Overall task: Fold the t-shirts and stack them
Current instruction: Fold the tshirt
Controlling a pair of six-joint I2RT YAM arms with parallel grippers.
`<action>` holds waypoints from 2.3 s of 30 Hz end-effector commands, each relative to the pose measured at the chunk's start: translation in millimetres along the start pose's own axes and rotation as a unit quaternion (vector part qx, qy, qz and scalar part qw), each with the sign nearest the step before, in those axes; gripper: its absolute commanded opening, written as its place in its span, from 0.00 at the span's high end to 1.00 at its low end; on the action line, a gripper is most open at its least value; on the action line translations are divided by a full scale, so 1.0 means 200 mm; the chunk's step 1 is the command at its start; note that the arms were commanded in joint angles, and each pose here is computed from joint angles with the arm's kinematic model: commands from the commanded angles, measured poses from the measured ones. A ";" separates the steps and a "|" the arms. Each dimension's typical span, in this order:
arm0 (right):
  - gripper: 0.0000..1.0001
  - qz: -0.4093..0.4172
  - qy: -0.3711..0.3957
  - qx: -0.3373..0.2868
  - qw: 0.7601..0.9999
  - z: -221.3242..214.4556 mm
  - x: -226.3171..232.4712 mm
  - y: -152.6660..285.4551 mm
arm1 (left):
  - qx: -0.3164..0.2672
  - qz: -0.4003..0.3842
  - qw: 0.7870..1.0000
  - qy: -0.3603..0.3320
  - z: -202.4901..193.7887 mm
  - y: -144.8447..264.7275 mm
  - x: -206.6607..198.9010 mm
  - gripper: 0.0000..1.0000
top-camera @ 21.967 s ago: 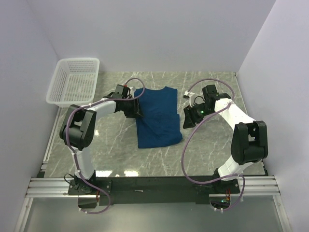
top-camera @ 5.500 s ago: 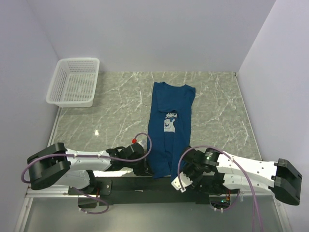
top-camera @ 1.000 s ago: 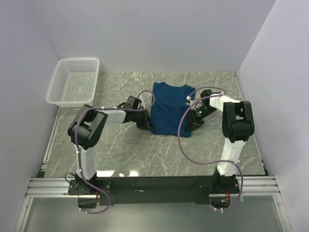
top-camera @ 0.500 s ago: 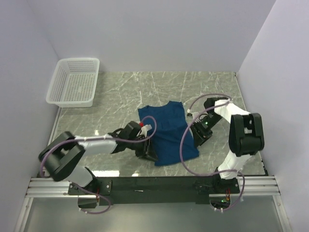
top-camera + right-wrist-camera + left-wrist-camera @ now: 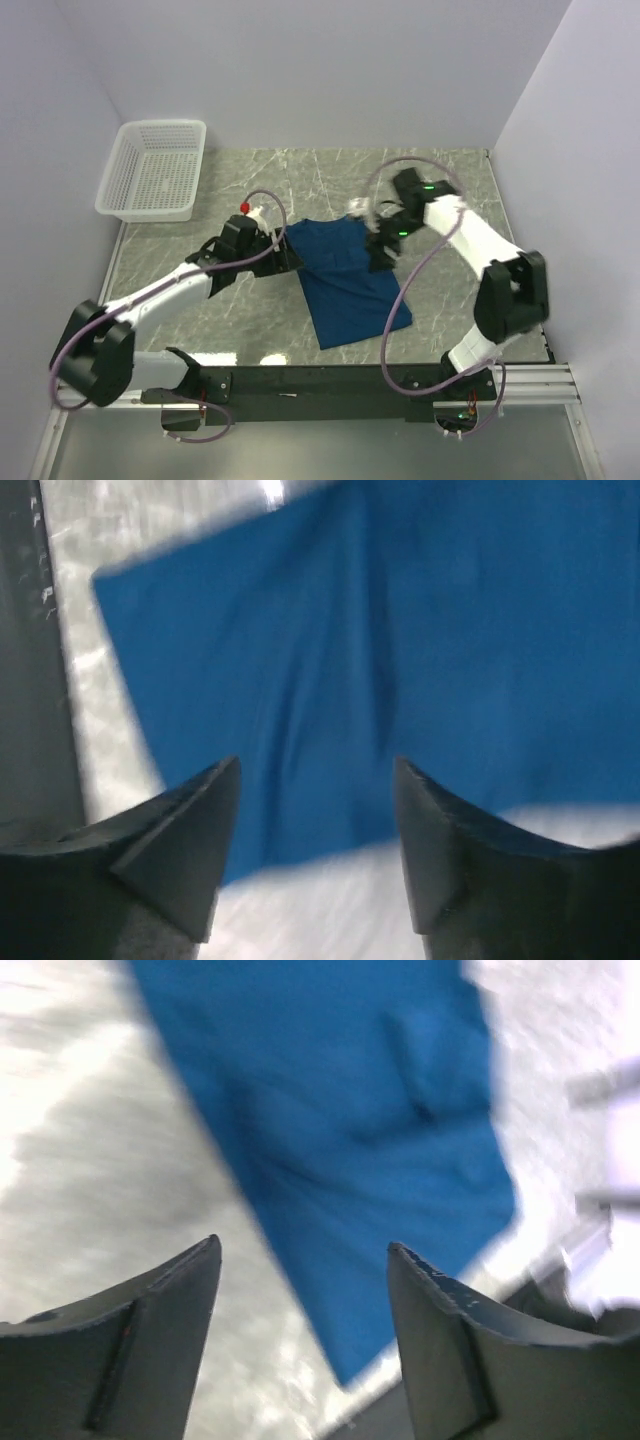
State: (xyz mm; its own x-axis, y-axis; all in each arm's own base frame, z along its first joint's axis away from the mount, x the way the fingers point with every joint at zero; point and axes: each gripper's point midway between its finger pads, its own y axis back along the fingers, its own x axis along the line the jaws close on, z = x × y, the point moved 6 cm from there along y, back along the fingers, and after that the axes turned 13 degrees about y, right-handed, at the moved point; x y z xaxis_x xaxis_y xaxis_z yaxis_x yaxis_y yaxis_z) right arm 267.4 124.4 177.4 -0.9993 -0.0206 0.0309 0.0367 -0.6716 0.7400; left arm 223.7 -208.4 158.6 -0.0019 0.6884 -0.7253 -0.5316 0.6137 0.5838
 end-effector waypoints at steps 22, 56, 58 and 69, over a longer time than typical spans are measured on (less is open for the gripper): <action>0.64 0.047 0.046 0.061 0.996 0.23 -0.16 -0.45 | 0.030 -0.052 0.997 -0.052 0.19 -0.24 0.01 0.42; 0.10 0.025 0.012 -0.037 0.999 0.24 -0.07 -0.25 | 0.072 -0.083 0.990 -0.088 0.12 -0.42 -0.17 0.49; 0.10 0.011 -0.024 -0.032 0.999 0.24 -0.16 -0.18 | 0.065 -0.080 0.989 -0.108 0.15 -0.44 -0.19 0.49; 0.42 -0.108 -0.149 0.098 0.978 -0.04 -0.36 -0.24 | 0.075 0.001 0.990 -0.117 0.16 -0.49 -0.08 0.53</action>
State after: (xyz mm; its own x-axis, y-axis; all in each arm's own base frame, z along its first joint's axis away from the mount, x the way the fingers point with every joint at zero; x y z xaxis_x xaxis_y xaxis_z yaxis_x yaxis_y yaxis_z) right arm 328.9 161.5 136.5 -0.9686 0.2354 0.0803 -0.0642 -0.5484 0.8338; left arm 302.2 -275.4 129.2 0.2179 0.6984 -0.6817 -0.3764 0.7046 0.6016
